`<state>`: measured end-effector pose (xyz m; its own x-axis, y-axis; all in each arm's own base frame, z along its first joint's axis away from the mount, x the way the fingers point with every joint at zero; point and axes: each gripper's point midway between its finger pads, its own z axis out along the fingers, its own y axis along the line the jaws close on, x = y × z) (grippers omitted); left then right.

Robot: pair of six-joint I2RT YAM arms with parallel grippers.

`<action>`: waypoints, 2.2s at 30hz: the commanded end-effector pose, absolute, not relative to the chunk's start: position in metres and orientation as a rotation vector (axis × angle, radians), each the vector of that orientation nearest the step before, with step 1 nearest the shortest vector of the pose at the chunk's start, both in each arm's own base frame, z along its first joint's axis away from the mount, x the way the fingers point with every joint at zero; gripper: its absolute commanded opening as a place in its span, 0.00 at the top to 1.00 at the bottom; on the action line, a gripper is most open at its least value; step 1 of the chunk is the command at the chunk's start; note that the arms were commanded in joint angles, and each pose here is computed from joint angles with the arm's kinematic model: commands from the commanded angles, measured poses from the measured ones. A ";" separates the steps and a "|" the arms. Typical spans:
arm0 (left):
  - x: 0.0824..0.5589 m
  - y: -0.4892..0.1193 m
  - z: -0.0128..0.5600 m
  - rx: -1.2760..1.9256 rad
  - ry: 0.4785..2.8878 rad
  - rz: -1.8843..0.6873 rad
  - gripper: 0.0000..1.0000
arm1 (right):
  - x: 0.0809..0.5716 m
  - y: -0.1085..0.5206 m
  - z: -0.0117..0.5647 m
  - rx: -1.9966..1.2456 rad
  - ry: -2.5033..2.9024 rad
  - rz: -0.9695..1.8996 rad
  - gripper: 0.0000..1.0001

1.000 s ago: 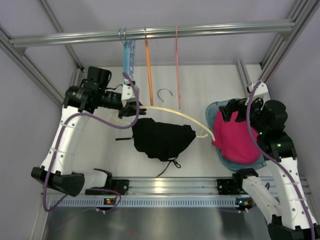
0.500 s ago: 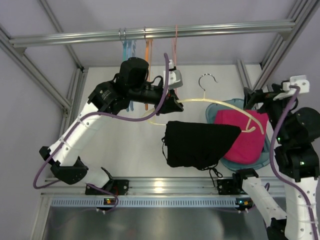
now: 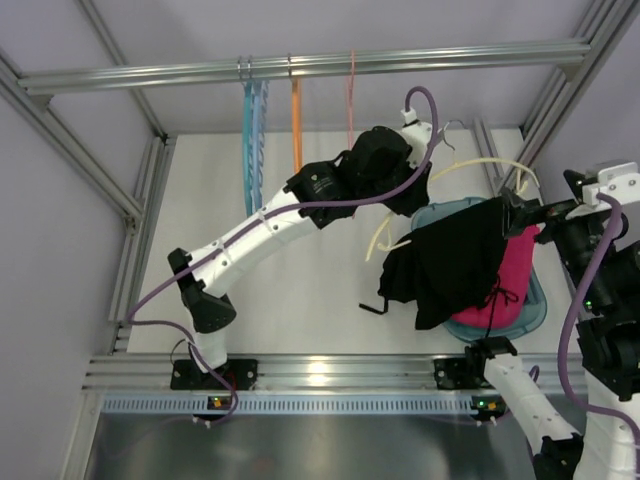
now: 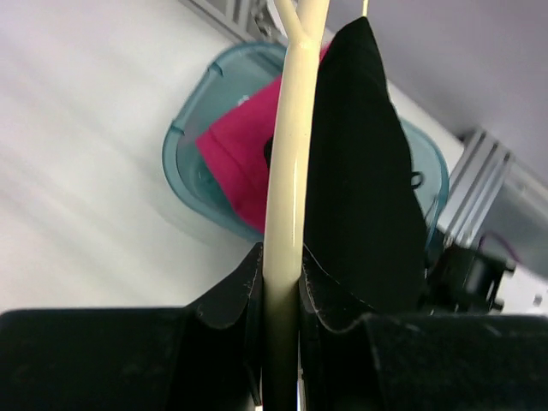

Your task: Remove the trousers from the hanger

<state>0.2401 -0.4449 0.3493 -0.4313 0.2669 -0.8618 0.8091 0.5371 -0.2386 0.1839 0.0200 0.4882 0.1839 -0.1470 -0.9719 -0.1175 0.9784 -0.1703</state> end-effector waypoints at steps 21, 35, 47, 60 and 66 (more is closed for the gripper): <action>0.271 -0.471 0.541 0.165 1.471 -1.112 1.00 | 0.210 0.072 0.367 -0.447 1.615 0.239 0.01; 0.258 -0.471 0.544 0.203 1.464 -1.129 1.00 | 0.234 0.046 0.375 -0.442 1.559 0.017 0.03; 0.254 -0.475 0.548 0.197 1.458 -1.168 1.00 | 0.260 0.041 0.358 -0.353 1.573 0.015 0.01; 0.249 -0.475 0.550 0.192 1.462 -1.197 1.00 | 0.273 0.027 0.342 -0.315 1.608 -0.068 0.19; 0.240 -0.473 0.550 0.208 1.473 -1.236 1.00 | 0.278 0.007 0.355 -0.218 1.580 -0.159 0.75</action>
<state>0.2665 -0.4904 0.4494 -0.3950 -0.2534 -0.8830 0.6318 0.6229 -0.4613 0.2689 0.0358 0.3379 -0.0345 -0.2282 -0.9730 -0.2029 0.9549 -0.2168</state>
